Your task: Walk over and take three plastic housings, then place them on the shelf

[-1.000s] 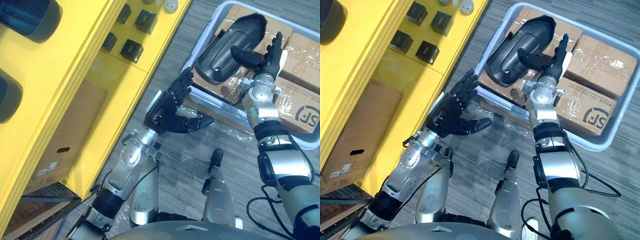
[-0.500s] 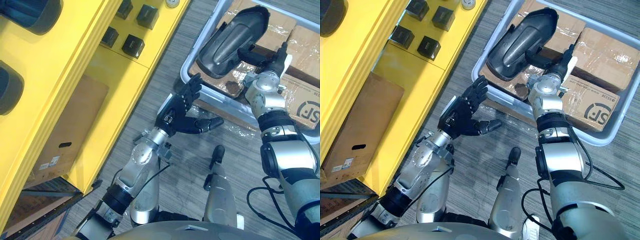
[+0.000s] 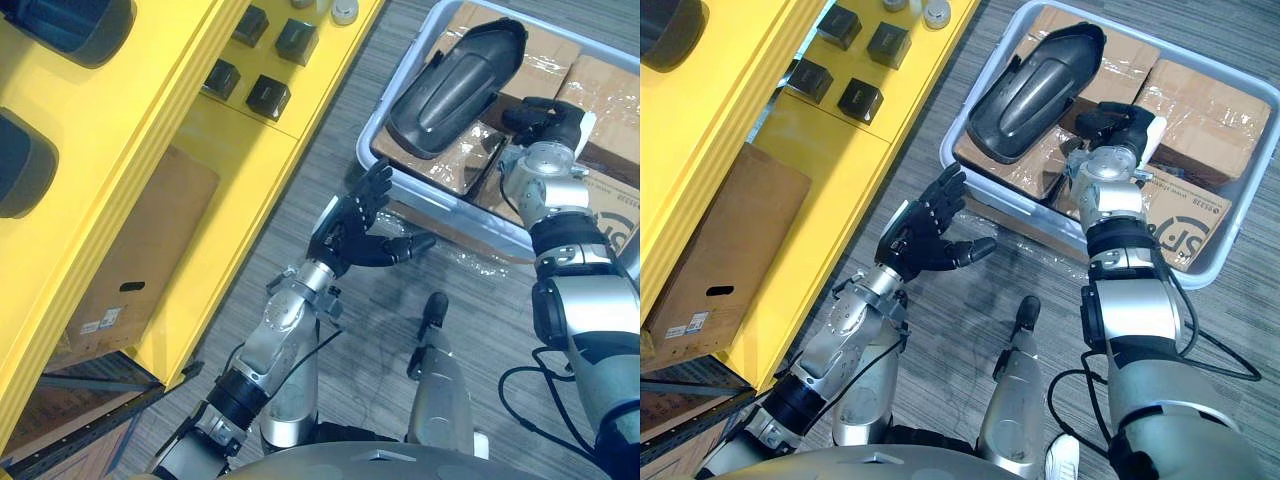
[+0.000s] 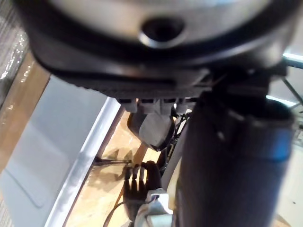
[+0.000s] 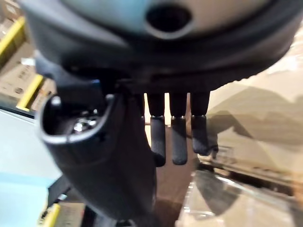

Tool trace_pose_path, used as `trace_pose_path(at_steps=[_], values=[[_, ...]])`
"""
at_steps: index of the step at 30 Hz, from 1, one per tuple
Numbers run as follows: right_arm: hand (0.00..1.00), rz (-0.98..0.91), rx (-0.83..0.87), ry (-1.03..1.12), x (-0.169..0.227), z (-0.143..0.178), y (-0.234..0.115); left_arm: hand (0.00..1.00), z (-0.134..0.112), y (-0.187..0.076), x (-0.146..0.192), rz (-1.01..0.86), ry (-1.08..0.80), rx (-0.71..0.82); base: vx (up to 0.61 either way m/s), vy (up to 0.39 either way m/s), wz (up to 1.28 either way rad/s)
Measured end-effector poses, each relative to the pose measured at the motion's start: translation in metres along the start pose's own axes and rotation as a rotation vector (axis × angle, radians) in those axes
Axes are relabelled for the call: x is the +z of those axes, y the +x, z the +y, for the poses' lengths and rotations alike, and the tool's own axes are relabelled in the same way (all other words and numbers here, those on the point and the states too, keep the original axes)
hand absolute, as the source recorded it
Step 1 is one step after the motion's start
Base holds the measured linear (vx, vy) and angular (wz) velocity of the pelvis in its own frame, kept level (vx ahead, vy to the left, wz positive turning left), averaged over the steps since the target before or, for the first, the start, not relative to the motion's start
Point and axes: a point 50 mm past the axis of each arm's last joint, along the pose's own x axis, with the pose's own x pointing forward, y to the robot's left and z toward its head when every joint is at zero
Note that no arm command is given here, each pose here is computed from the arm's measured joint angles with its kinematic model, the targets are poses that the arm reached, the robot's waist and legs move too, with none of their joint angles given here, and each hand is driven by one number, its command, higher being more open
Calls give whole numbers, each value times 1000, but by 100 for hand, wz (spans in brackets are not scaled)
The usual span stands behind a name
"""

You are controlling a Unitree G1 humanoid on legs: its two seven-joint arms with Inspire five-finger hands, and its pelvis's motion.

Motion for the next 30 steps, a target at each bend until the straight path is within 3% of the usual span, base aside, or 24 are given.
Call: trace_pose_path(at_steps=[8,9,13,18,23,26,30], values=[[0,82,16,-98,-16,-3,3,100,9,-9,-5,13,-53,72,4,-1,0],[100,82,15,-98,-16,-4,3,100,11,-11,-7,20,-55,89,0,0,0],[100,80,0,-97,-16,-5,3,100,14,-19,-12,38,-64,117,36,7,4],[100,-67,-69,-25,1,-6,2,100,14,-26,-16,50,-74,133,45,2,5],[100,-380,-131,130,56,-12,-15,100,9,-32,-21,69,-86,125,7,-1,-1],[100,-639,-166,156,89,-12,-37,100,7,-34,-23,74,-81,113,0,0,0],[100,-825,-159,118,108,-5,-58,100,6,-33,-22,63,-81,108,-4,8,-4]])
